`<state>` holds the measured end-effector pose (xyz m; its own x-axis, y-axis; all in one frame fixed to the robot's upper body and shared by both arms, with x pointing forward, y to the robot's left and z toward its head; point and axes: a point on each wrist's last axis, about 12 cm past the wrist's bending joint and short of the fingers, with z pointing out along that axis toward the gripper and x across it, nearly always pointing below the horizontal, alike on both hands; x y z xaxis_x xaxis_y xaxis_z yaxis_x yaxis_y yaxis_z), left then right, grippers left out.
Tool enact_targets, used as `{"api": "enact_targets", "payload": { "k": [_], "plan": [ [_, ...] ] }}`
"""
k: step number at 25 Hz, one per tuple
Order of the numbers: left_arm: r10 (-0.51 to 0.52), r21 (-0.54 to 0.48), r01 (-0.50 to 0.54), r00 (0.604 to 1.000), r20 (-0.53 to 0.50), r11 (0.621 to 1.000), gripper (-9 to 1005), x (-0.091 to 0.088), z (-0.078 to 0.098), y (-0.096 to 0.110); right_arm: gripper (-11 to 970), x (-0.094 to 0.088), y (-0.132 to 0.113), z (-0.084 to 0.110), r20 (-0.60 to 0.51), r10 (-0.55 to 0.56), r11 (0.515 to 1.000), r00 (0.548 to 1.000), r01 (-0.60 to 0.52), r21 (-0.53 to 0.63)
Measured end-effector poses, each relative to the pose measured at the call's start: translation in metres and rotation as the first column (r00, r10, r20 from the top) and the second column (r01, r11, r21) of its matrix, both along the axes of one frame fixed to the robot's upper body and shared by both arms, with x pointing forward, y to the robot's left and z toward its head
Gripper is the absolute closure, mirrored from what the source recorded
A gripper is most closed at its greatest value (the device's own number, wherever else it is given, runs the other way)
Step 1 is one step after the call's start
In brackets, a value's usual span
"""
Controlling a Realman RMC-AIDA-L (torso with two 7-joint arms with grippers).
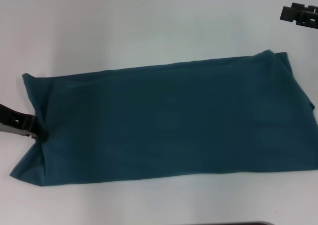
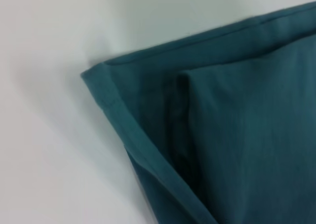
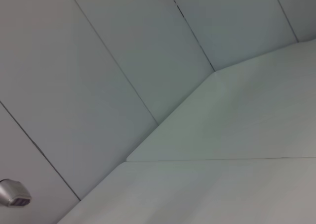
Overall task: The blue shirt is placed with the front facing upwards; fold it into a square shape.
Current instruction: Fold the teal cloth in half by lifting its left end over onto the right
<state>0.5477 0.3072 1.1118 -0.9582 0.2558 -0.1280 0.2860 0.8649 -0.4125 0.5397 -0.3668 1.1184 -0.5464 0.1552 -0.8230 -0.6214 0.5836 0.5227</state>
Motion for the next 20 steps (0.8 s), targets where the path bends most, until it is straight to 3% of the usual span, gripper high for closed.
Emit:
{"api": "enact_targets", "payload": {
  "k": [8,20],
  "plan": [
    [0.018,0.024,-0.019,1.0,0.012,1.0,980,0.002,0.005,0.014,101,0.001,0.003,-0.002,-0.003,-0.001,1.0,1.0,0.001,0.004],
    [0.083,0.067,-0.086,0.996,0.043,0.994,981,0.004,0.019,0.05,101,0.005,0.007,-0.002,0.001,0.0,1.0,1.0,0.0,0.005]
  ]
}}
